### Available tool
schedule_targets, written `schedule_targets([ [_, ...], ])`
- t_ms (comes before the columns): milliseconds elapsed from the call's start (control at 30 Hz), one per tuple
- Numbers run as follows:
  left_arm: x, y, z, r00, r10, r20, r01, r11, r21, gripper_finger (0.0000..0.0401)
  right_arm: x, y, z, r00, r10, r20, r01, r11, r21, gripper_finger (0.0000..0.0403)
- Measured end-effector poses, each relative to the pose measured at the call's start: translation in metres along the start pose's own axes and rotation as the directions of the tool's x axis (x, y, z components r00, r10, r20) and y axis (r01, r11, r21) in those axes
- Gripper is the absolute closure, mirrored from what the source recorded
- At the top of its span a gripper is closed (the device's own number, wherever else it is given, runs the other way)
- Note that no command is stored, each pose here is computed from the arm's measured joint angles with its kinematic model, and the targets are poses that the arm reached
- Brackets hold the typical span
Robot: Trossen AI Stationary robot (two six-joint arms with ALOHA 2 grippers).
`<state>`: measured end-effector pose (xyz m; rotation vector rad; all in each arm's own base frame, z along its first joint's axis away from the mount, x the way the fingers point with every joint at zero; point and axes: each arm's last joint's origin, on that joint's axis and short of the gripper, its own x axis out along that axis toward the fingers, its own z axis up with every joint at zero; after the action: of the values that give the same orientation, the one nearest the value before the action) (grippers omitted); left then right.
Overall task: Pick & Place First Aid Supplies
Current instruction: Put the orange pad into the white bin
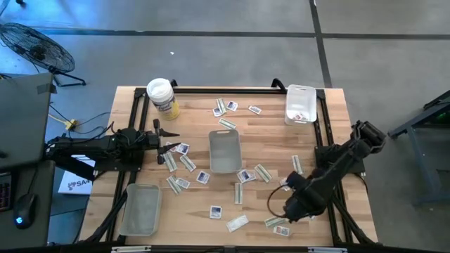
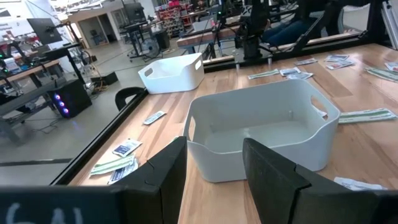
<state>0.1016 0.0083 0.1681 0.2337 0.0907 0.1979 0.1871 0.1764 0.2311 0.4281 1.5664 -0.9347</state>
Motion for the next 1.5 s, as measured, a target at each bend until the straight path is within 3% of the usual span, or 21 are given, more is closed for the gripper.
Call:
schedule_targets([
  [133, 0.000, 0.000, 0.000, 1.000, 0.000, 0.000, 0.000, 1.000, 0.000, 0.0247, 0.023, -0.001, 0.001, 0.995, -0.040, -0.095, 0.063, 0.965, 0.256, 0.0205],
  [233, 0.000, 0.000, 0.000, 1.000, 0.000, 0.000, 0.000, 1.000, 0.000, 0.0247, 0.045, 0.003, 0.004, 0.986, 0.000, -0.169, 0.058, 0.939, 0.338, 0.0214],
  [400, 0.000, 0.000, 0.000, 1.000, 0.001, 0.000, -0.001, 1.000, 0.000, 0.0247, 0.073, 0.000, 0.008, 0.978, -0.003, -0.209, 0.081, 0.927, 0.367, 0.0231],
  [633, 0.000, 0.000, 0.000, 1.000, 0.000, 0.000, 0.000, 1.000, 0.000, 0.0247, 0.088, -0.008, 0.008, 0.965, -0.060, -0.254, 0.156, 0.913, 0.377, 0.0246],
  [1100, 0.000, 0.000, 0.000, 1.000, 0.001, 0.000, -0.001, 1.000, 0.000, 0.0247, 0.114, -0.012, 0.014, 0.956, -0.021, -0.292, 0.147, 0.897, 0.417, 0.0258],
  [1400, 0.000, 0.000, 0.000, 1.000, 0.000, 0.000, 0.000, 1.000, 0.000, 0.0247, 0.095, -0.008, 0.015, 0.954, -0.032, -0.296, 0.151, 0.910, 0.387, 0.0250],
  [1500, 0.000, 0.000, 0.000, 1.000, 0.000, 0.000, 0.000, 1.000, 0.000, 0.0247, 0.087, -0.002, 0.017, 0.971, 0.001, -0.238, 0.094, 0.918, 0.386, 0.0249],
])
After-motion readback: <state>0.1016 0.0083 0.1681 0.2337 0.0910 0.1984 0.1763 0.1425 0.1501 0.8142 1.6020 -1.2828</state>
